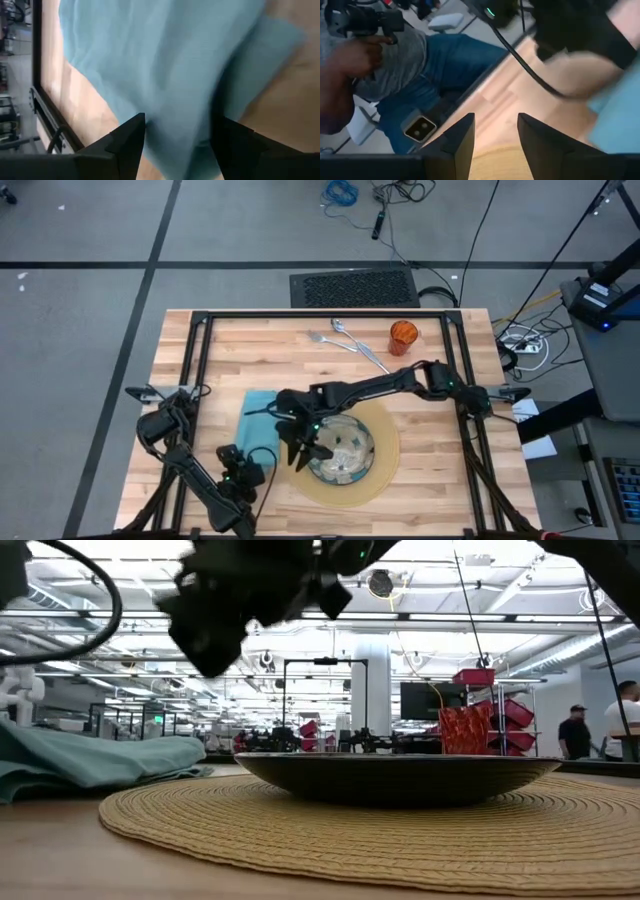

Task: Set table place
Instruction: Put the blue napkin to the left of the brown mat

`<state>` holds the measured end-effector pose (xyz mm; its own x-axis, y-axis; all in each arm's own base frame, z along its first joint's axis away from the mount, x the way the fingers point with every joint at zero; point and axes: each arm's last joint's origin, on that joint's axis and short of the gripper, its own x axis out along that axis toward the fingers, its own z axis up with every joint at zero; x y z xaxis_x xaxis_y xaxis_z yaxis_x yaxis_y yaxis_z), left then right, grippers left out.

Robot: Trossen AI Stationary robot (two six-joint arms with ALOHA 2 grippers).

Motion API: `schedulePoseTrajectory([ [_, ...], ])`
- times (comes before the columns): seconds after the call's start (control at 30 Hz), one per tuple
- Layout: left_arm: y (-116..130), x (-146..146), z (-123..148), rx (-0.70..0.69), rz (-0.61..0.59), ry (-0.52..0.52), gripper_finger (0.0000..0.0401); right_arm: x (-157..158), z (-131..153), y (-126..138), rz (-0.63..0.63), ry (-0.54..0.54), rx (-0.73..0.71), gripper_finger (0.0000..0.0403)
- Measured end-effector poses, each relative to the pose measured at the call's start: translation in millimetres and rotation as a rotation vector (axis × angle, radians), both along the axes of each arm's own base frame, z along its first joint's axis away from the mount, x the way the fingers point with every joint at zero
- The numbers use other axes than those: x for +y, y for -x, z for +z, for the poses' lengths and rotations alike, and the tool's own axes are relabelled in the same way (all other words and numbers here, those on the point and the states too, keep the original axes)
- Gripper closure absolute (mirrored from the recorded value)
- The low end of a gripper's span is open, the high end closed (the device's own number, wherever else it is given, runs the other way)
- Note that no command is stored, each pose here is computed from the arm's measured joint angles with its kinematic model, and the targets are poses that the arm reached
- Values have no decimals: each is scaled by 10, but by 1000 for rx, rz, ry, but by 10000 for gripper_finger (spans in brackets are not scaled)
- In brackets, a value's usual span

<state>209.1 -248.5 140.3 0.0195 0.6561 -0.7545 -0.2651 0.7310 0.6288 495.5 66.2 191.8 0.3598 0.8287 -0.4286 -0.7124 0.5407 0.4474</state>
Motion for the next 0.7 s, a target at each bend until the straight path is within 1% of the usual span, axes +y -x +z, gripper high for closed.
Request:
schedulePoseTrajectory([
  [0.1,-24,69,-67,17,12,-37,205,79,70,26,24,2,-25,261],
  [0.33,-110,145,-192,22,18,-108,209,210,47,46,60,10,-35,261],
  [0.5,-129,172,-188,-29,55,-135,242,253,40,50,72,18,-48,261],
  [0.7,-132,175,-171,-39,50,-150,294,257,39,51,73,21,-51,261],
])
